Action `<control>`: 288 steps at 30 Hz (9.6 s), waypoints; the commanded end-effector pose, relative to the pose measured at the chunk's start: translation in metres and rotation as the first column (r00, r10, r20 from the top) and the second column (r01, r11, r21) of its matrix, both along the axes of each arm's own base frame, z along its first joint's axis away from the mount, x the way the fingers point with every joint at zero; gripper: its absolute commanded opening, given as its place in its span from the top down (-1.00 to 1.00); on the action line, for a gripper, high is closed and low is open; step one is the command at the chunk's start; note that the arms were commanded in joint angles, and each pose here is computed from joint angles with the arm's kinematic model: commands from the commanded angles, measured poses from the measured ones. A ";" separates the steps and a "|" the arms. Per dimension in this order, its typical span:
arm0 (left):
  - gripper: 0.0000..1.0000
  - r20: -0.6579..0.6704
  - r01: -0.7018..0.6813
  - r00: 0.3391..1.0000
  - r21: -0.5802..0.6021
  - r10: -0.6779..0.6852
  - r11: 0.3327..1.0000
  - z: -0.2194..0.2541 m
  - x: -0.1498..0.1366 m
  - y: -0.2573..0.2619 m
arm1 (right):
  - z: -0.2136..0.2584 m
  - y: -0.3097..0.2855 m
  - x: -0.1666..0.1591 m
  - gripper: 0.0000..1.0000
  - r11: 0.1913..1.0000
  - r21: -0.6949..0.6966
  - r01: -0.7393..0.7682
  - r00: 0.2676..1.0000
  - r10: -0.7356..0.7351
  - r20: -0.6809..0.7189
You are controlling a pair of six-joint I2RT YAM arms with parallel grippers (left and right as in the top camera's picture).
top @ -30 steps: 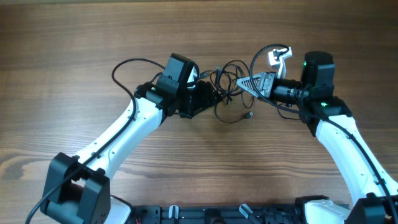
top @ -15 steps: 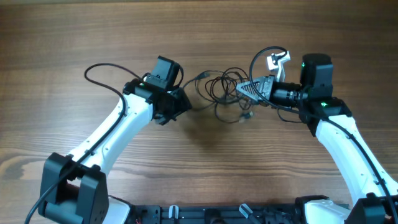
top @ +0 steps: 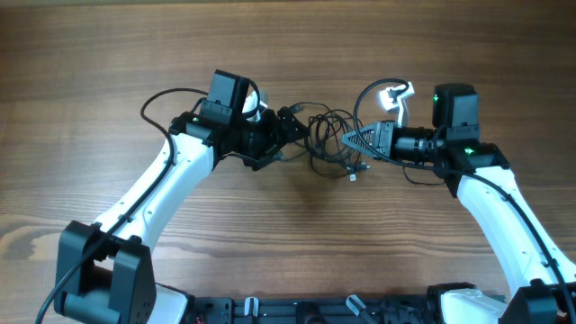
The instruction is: Untangle cables
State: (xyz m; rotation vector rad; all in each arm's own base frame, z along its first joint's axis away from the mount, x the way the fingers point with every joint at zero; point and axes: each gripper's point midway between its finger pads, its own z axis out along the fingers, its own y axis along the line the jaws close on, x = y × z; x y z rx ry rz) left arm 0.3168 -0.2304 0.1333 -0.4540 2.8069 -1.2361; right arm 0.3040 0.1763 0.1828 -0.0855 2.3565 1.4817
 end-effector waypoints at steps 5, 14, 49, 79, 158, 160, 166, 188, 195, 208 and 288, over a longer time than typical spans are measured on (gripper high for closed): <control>-0.72 -0.019 0.030 0.999 -0.061 -0.031 0.998 0.009 -0.007 -0.008 | 0.004 0.000 0.003 0.91 1.000 -0.010 -0.004 0.999 0.005 0.035; -0.67 -0.046 -0.005 0.999 0.017 0.006 1.000 -0.003 -0.008 0.003 | -0.001 -0.003 0.005 0.91 0.999 -0.036 0.019 1.000 -0.018 0.024; -0.67 0.018 0.068 0.998 -0.071 -0.067 0.995 0.013 -0.011 -0.030 | -0.001 -0.003 0.004 0.91 0.999 -0.033 0.015 1.000 -0.015 0.016; 0.92 0.142 -0.108 0.987 0.275 0.071 0.955 -0.026 0.021 0.022 | -0.057 -0.044 0.004 0.86 0.923 -0.336 0.186 0.966 -0.234 -0.111; -0.66 0.130 -0.333 0.942 0.487 0.310 0.807 0.006 -0.008 0.165 | -0.143 0.093 0.001 0.92 0.792 -0.610 -0.003 0.976 0.135 0.171; -0.69 0.121 -0.326 0.944 0.487 0.307 0.810 0.005 -0.009 0.164 | -0.145 0.092 -0.001 0.91 0.787 -0.617 -0.008 0.978 0.136 0.161; -0.71 0.102 -0.315 0.947 0.494 0.306 0.810 0.003 -0.014 0.164 | -0.146 0.090 -0.002 0.91 0.790 -0.614 0.001 0.984 0.108 0.141; -1.00 0.098 -0.213 0.977 0.432 0.190 0.876 0.006 -0.019 0.122 | 0.140 0.054 0.022 0.92 0.885 -0.259 0.386 0.741 -0.131 0.658; -1.00 0.105 -0.181 0.983 0.384 0.152 0.905 0.011 -0.018 0.105 | 0.128 0.054 0.027 0.91 0.875 -0.281 0.393 0.765 -0.142 0.628; -1.00 0.102 -0.143 0.988 0.293 0.117 0.946 0.019 -0.018 0.088 | 0.231 0.069 0.036 0.91 0.908 0.150 0.392 0.594 -0.374 0.713; -0.87 0.137 -0.678 0.378 0.715 0.916 0.173 -0.070 -0.024 0.193 | 0.093 -0.012 0.042 0.91 0.660 -0.343 0.669 0.733 -0.509 0.451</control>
